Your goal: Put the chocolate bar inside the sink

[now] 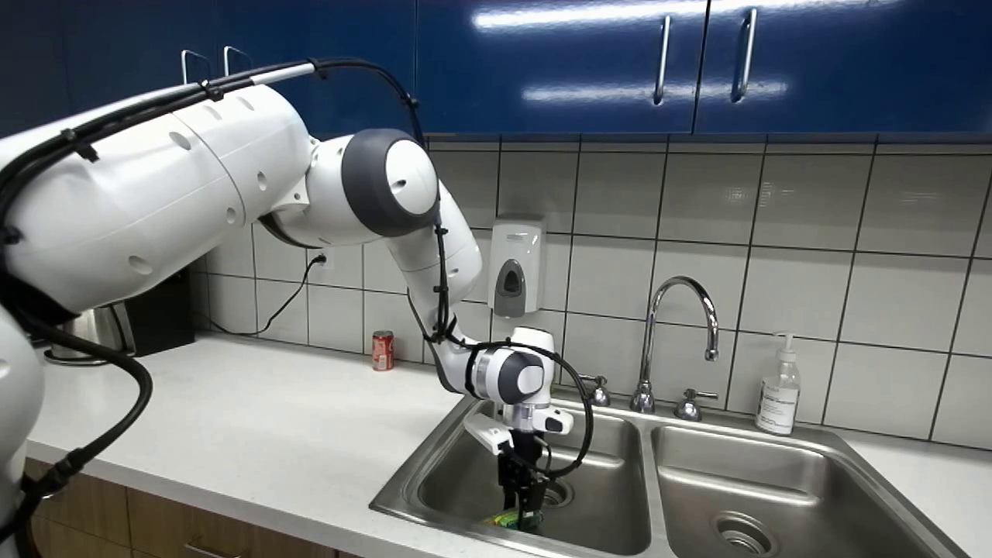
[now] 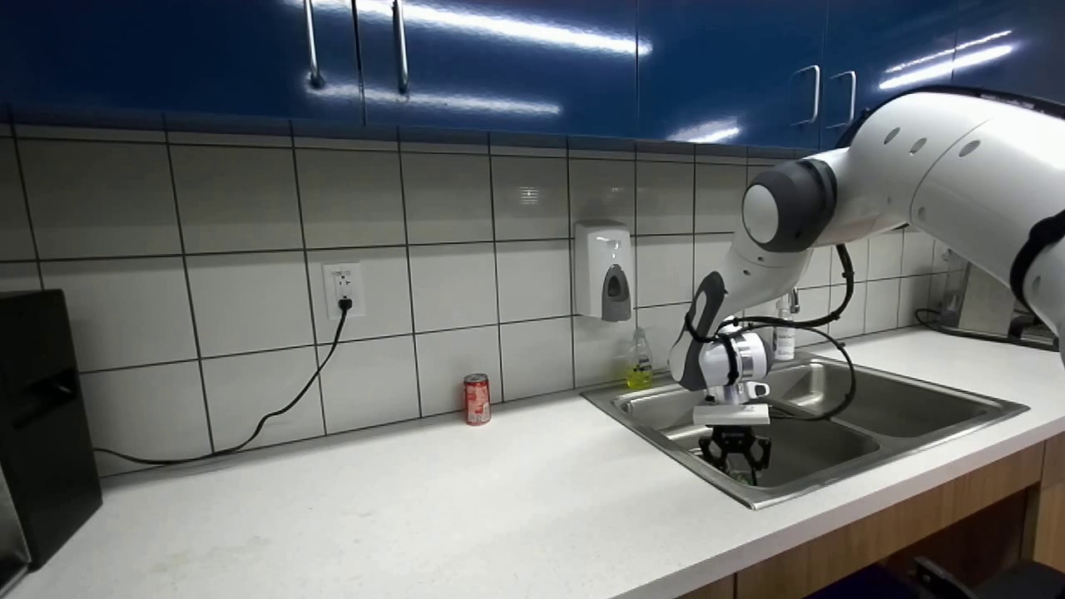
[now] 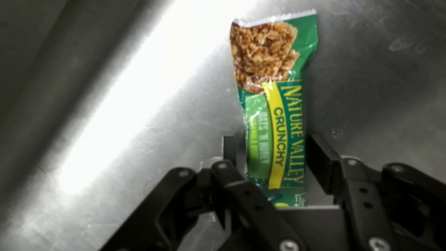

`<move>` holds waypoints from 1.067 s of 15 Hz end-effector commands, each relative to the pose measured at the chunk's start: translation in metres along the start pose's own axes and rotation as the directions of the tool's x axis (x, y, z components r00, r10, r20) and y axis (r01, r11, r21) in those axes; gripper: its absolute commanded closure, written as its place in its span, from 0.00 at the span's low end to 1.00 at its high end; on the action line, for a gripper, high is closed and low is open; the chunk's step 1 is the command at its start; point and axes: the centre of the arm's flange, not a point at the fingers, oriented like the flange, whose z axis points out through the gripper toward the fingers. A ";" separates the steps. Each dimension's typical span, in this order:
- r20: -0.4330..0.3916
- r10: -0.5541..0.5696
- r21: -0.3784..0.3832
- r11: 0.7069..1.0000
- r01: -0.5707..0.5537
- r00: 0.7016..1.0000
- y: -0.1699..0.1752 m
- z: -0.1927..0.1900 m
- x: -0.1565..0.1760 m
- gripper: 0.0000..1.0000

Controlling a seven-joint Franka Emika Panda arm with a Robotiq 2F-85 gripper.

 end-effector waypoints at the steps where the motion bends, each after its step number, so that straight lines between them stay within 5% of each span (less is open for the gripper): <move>1: 0.015 -0.012 -0.010 1.000 0.012 1.000 -0.005 -0.008 0.001 0.12; 3: 0.004 -0.013 -0.007 1.000 0.013 1.000 -0.006 -0.016 -0.001 0.01; 10: -0.072 -0.018 0.025 0.999 0.020 0.997 -0.011 -0.073 -0.010 0.00; 16: -0.110 -0.024 0.073 0.997 0.032 0.994 -0.001 -0.128 -0.049 0.00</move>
